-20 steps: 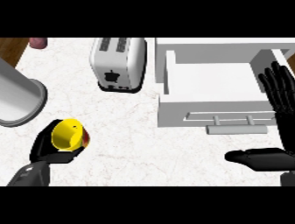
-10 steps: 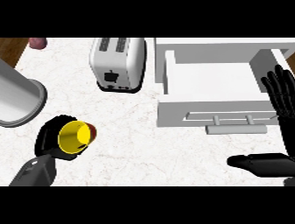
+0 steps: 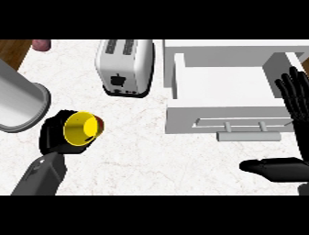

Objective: Pick up the cup, place it into the drawer and close the drawer

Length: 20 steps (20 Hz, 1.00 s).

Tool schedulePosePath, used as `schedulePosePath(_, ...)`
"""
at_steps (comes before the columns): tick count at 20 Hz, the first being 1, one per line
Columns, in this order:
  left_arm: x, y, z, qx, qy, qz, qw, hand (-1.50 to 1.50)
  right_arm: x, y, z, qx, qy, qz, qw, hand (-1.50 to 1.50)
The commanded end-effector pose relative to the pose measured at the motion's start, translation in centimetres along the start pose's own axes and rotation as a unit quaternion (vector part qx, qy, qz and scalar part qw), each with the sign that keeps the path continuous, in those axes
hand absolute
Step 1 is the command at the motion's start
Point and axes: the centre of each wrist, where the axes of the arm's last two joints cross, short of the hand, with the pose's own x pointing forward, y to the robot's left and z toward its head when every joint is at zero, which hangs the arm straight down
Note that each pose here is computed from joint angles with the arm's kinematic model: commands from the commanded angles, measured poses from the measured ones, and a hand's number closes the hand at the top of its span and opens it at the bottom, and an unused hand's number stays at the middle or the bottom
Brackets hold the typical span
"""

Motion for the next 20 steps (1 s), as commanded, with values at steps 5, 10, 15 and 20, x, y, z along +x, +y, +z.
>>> schedulePosePath(5,2.8,-3.6,-6.8,-0.091,-0.08,0.039,0.9919,1.5,0.7,-0.4,0.0,-0.017,0.0,0.001,1.0,-1.5)
schedulePosePath(10,5.0,-9.7,-10.5,-0.127,-0.098,0.001,0.9871,1.5,0.6,-1.2,0.7,-0.008,0.013,0.008,1.0,-1.5)
schedulePosePath(15,8.2,-16.8,-13.6,-0.161,-0.089,0.003,0.983,1.5,0.3,-0.6,0.9,-0.015,0.007,0.002,1.0,-1.5)
schedulePosePath(20,11.4,-20.3,-15.4,-0.181,-0.096,-0.029,0.9784,1.5,1.2,-2.8,-0.6,-0.024,0.005,0.005,1.0,-1.5)
